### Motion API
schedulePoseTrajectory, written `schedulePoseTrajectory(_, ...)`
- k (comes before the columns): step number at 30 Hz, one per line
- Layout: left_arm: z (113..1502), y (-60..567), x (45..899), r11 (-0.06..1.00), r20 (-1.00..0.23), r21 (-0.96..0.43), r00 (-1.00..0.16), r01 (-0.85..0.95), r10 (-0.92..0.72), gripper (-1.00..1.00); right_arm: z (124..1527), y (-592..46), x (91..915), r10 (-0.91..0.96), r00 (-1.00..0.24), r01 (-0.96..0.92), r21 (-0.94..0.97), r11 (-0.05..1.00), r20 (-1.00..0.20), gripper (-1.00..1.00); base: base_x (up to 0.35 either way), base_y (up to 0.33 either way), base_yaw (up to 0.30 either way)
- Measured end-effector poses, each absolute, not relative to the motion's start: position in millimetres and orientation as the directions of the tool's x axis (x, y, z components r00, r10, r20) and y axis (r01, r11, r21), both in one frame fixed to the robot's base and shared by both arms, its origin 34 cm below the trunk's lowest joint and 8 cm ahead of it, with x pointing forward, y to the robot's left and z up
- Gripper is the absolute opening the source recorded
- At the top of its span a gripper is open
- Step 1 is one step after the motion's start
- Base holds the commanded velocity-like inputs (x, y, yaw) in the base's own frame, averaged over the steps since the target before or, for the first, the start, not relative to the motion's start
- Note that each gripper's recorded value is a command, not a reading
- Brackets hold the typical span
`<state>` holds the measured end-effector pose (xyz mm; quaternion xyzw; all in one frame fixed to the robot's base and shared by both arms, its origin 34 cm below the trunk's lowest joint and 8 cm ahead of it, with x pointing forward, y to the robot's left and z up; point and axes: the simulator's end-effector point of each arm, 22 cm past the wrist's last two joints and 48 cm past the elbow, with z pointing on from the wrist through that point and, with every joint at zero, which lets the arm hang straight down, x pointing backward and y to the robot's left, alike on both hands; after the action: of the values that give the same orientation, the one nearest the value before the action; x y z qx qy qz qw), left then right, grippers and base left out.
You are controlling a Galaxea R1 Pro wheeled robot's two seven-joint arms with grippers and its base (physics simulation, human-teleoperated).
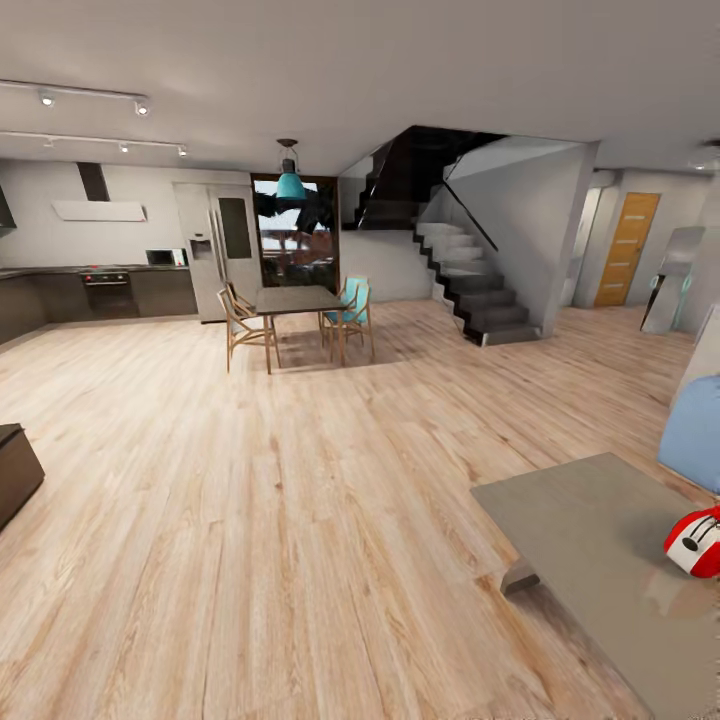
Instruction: Turn on the radio receiver that's on the table in the living room.
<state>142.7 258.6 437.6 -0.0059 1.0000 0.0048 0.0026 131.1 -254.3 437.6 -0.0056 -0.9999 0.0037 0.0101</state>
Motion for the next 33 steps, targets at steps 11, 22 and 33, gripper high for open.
schedulePoseTrajectory(11,437.6,258.6,142.8,1.000,-0.005,0.010,-1.000,-0.012,-0.012,1.00,437.6,-253.8,131.1,0.011,-1.000,0.011,-0.008,1.000,0.020,1.00,0.000,0.000,-0.264)
schedulePoseTrajectory(22,437.6,258.6,142.9,1.000,-0.006,0.010,-1.000,-0.012,-0.012,1.00,437.6,-253.7,131.1,0.007,-1.000,0.007,-0.008,1.000,0.020,1.00,0.000,0.000,-0.282)
schedulePoseTrajectory(33,437.6,258.6,142.9,1.000,-0.006,0.010,-1.000,-0.012,-0.012,1.00,437.6,-253.4,131.2,0.006,-1.000,0.006,-0.008,1.000,0.020,1.00,0.000,0.000,-0.282)
